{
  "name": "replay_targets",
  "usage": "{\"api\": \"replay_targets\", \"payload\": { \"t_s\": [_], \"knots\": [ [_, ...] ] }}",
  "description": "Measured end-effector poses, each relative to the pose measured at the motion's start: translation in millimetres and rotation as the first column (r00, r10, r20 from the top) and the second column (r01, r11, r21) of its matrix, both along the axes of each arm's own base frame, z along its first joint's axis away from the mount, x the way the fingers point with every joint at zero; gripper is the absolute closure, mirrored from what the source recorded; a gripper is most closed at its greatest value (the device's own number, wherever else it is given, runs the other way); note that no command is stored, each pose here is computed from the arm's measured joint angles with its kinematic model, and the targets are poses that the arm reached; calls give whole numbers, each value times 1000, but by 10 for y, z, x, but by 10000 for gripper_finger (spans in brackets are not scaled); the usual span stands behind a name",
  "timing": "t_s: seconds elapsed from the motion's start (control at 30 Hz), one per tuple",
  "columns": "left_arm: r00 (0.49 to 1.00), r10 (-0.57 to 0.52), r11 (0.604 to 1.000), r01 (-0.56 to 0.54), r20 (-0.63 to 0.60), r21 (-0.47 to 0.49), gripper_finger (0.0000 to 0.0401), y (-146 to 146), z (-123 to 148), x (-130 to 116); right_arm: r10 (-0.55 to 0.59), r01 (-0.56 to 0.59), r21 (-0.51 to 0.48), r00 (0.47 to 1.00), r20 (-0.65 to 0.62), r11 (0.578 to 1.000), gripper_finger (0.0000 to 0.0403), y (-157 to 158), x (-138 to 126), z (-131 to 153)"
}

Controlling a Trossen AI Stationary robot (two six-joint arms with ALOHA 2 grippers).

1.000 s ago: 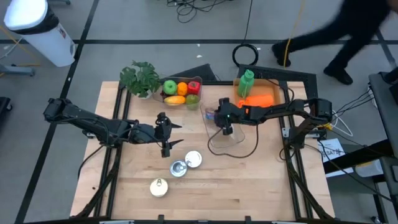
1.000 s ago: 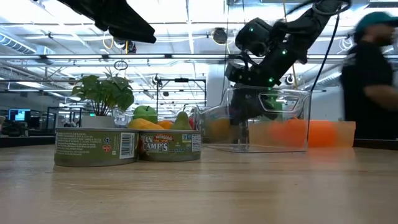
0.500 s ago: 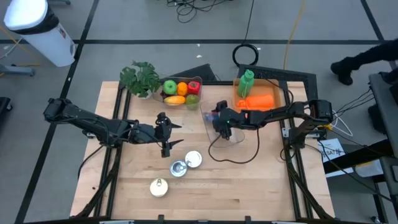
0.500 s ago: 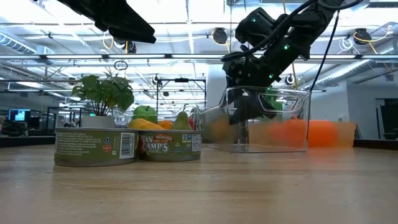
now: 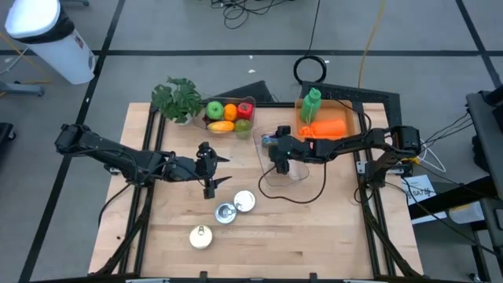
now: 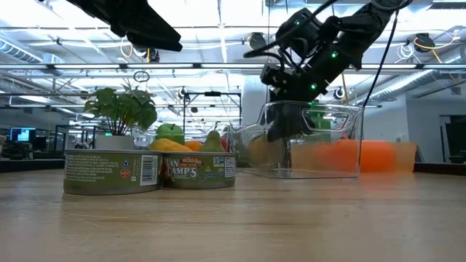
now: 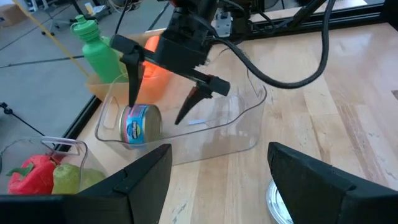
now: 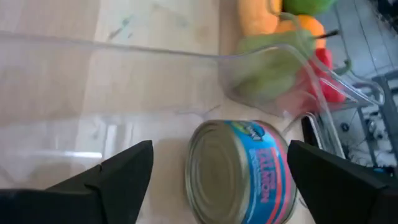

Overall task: Pick & Place Food Item
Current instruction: Put the blue tuna can into the bottom transparent bin

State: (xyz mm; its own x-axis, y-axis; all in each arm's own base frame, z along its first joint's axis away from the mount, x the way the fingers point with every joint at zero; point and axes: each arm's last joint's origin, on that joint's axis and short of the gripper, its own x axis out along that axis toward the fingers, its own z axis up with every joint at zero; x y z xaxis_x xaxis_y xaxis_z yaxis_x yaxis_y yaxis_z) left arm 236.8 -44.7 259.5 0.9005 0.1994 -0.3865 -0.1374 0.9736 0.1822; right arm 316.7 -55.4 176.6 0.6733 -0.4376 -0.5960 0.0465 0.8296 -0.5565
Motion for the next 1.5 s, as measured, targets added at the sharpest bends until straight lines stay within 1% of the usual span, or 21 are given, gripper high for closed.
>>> {"api": "replay_targets", "payload": {
  "t_s": [0.13,0.23,0.3,0.37,0.5,0.57,0.6,0.7,0.73,0.77,0.8,0.9,0.97,1.0,1.07,1.1,1.17,1.3,1.37,1.43,1.5],
  "knots": [
    [1000,-6,1000,6,-2,1,127,-3,-1,0,-47,41,58,995,93,997,66,19,31,50],
    [997,-76,997,76,-10,-19,127,-30,-4,0,-61,46,104,987,150,994,73,93,33,116],
    [992,-124,991,124,-10,-47,128,-46,-5,1,-45,20,118,976,212,993,75,177,53,198],
    [986,-168,983,167,-6,-74,127,-61,-2,4,6,-35,120,971,238,992,76,293,50,265],
    [962,-274,952,270,-9,-146,127,-109,-9,-5,81,-125,119,944,321,985,76,541,79,363],
    [938,-346,918,336,-13,-209,128,-165,-19,-21,103,-160,130,925,366,978,77,664,80,414],
    [920,-393,889,378,-6,-258,127,-205,-18,-32,112,-176,136,916,385,975,76,722,85,435],
    [834,-552,764,507,3,-398,128,-362,-25,-92,135,-212,161,911,390,964,77,867,74,425],
    [818,-574,739,507,-22,-443,128,-420,-49,-128,141,-221,167,909,391,961,77,908,70,423],
    [816,-575,734,477,-68,-484,128,-474,-93,-165,145,-230,175,907,396,957,77,947,66,425],
    [823,-554,745,421,-128,-517,128,-521,-150,-201,151,-239,179,904,401,954,76,981,62,431],
    [843,-413,813,170,-345,-557,128,-628,-316,-379,162,-259,200,901,403,945,77,1076,46,425],
    [834,-322,833,24,-448,-553,128,-700,-383,-511,169,-272,208,897,409,940,78,1128,38,429],
    [821,-276,843,-43,-500,-536,128,-727,-426,-573,176,-279,207,896,408,938,78,1146,35,429],
    [796,-195,865,-136,-573,-483,128,-784,-510,-660,189,-289,202,895,404,936,78,1177,28,426],
    [790,-166,867,-169,-590,-469,128,-818,-540,-689,193,-293,202,894,405,935,78,1191,26,427],
    [775,-147,863,-203,-614,-463,128,-892,-590,-727,195,-301,204,887,419,931,78,1216,26,438],
    [745,-146,861,-229,-651,-455,128,-1036,-721,-734,193,-313,218,877,440,924,78,1261,23,455],
    [718,-148,850,-260,-680,-459,128,-1110,-808,-727,196,-318,218,874,445,923,78,1273,22,459],
    [696,-172,836,-272,-698,-477,128,-1189,-885,-711,197,-319,218,873,446,922,78,1279,21,461],
    [697,-232,817,-239,-678,-525,128,-1283,-932,-666,197,-320,218,873,446,922,78,1280,21,461]
  ]
}}
